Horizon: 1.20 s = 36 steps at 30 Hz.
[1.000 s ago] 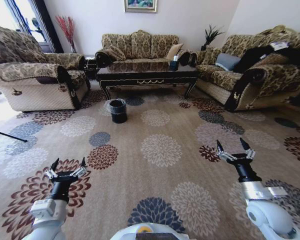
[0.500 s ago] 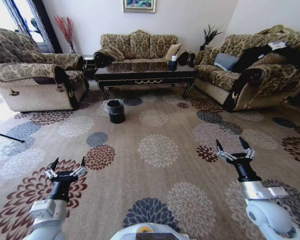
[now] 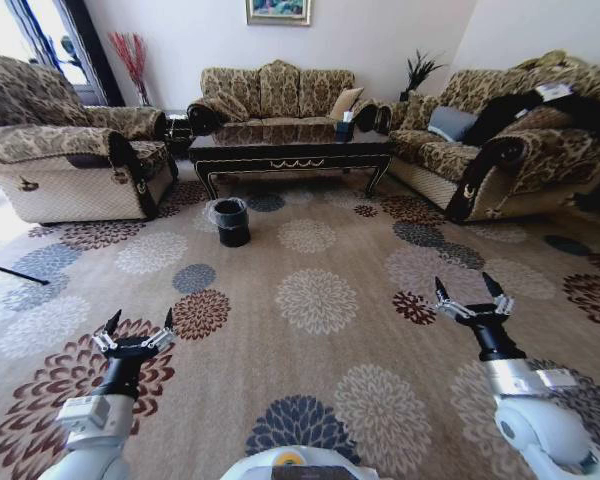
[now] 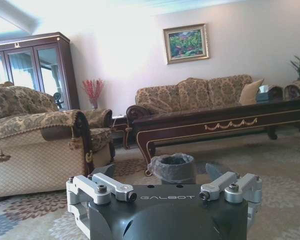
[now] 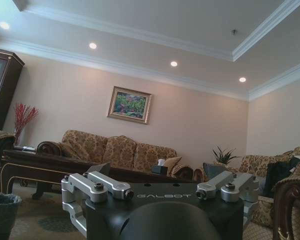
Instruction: Move to the front of the table and pick up the trash from the floor, then place it into the trash bin.
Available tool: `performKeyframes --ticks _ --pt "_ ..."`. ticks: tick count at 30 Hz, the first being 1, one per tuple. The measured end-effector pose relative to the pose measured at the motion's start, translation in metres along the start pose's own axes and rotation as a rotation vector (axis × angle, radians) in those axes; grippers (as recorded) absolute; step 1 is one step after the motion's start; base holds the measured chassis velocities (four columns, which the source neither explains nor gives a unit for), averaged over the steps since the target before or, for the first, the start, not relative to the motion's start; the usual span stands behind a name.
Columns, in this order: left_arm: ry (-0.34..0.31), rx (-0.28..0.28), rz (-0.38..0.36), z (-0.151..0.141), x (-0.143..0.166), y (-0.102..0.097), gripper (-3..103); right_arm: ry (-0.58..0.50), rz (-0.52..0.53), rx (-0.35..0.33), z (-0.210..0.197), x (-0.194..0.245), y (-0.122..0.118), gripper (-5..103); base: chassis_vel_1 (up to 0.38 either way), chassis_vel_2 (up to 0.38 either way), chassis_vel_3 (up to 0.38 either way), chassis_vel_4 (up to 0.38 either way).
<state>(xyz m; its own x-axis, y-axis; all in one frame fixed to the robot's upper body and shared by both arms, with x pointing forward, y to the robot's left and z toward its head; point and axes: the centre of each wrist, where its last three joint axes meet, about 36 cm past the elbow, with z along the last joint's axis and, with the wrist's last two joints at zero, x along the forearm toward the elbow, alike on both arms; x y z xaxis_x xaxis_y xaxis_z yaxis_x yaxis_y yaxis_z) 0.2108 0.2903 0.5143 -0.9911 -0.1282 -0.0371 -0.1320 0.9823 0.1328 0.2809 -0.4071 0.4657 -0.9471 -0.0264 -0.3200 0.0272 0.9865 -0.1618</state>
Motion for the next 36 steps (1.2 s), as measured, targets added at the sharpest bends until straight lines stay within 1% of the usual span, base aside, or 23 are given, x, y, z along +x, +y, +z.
performKeyframes --ticks 1,3,4,10,20,28,36 --pt "0.000 0.000 0.000 0.000 0.000 0.000 100 0.000 0.000 0.000 0.000 0.000 0.000 100 0.000 0.000 0.000 0.000" --pt "-0.005 0.024 0.026 -0.002 0.000 0.002 100 0.003 0.001 0.003 0.000 0.001 -0.001 100 0.000 0.000 0.000 0.000" --pt "-0.026 0.030 0.049 -0.003 0.000 0.005 100 0.004 0.001 0.005 -0.001 0.001 -0.001 100 0.000 0.000 0.000 0.000" --pt "-0.069 0.032 0.079 -0.006 -0.003 0.008 100 -0.002 0.006 0.002 -0.005 0.003 0.000 100 0.000 0.000 0.000 0.000" --pt "-0.070 0.031 0.078 -0.005 -0.002 0.007 100 -0.013 0.007 -0.018 -0.010 0.004 0.003 100 0.000 0.000 0.000 0.000" --pt "-0.048 0.028 0.065 -0.003 0.003 0.008 100 -0.022 -0.017 -0.042 -0.021 0.005 0.010 100 0.000 0.000 0.000 0.000" --pt "-0.045 0.039 0.055 -0.002 0.003 0.007 100 -0.018 -0.015 -0.043 -0.022 0.005 0.011 100 0.000 0.000 0.000 0.000"
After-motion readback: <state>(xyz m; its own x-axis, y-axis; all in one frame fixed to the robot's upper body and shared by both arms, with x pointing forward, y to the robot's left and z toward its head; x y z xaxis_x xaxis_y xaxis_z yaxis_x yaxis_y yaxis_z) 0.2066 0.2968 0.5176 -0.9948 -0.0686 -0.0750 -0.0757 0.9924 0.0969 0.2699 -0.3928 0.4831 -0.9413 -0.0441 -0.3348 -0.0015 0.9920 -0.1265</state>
